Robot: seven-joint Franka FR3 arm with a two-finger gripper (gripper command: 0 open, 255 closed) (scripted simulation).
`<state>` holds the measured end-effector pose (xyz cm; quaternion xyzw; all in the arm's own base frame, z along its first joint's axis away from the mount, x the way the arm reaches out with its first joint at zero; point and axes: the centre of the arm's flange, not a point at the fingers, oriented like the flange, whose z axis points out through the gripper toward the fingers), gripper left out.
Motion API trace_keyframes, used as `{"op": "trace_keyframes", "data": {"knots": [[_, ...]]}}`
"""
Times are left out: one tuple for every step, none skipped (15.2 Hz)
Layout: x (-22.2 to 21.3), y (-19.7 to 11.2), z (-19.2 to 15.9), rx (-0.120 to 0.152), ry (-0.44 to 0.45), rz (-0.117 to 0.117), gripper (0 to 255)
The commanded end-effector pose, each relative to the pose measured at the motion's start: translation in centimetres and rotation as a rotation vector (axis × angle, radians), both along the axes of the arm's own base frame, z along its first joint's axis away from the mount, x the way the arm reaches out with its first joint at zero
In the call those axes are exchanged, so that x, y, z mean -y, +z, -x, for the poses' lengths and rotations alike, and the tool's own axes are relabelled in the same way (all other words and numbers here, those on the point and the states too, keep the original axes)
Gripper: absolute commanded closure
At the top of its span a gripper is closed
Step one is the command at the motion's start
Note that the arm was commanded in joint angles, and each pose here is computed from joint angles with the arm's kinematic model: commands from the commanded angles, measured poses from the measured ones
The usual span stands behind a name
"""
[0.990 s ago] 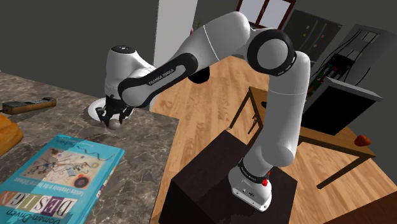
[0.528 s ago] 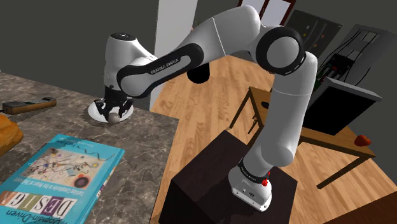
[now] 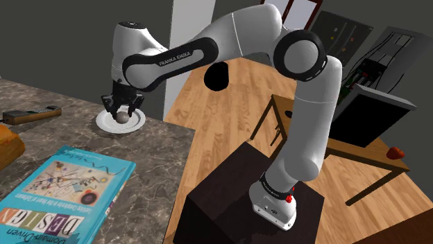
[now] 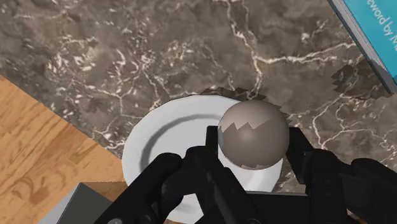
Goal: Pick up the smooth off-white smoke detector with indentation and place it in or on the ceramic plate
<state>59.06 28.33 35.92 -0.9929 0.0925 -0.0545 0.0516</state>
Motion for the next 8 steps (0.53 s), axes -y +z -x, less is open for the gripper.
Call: {"op": "trace_keyframes", "data": {"knots": [[1.3, 0.1, -2.5, 0.000, 0.000, 0.000, 255], [1.8, 0.2, -3.7, 0.000, 0.000, 0.000, 255], [2.4, 0.4, -4.9, 0.000, 0.000, 0.000, 255], [2.9, 0.5, -6.1, 0.000, 0.000, 0.000, 255], [3.5, 0.6, -7.2, 0.000, 0.000, 0.000, 255], [4.1, 0.7, -8.4, 0.000, 0.000, 0.000, 255], [4.6, 0.8, -9.6, 0.000, 0.000, 0.000, 255], [5.0, 0.9, -10.5, 0.000, 0.000, 0.000, 255]]}}
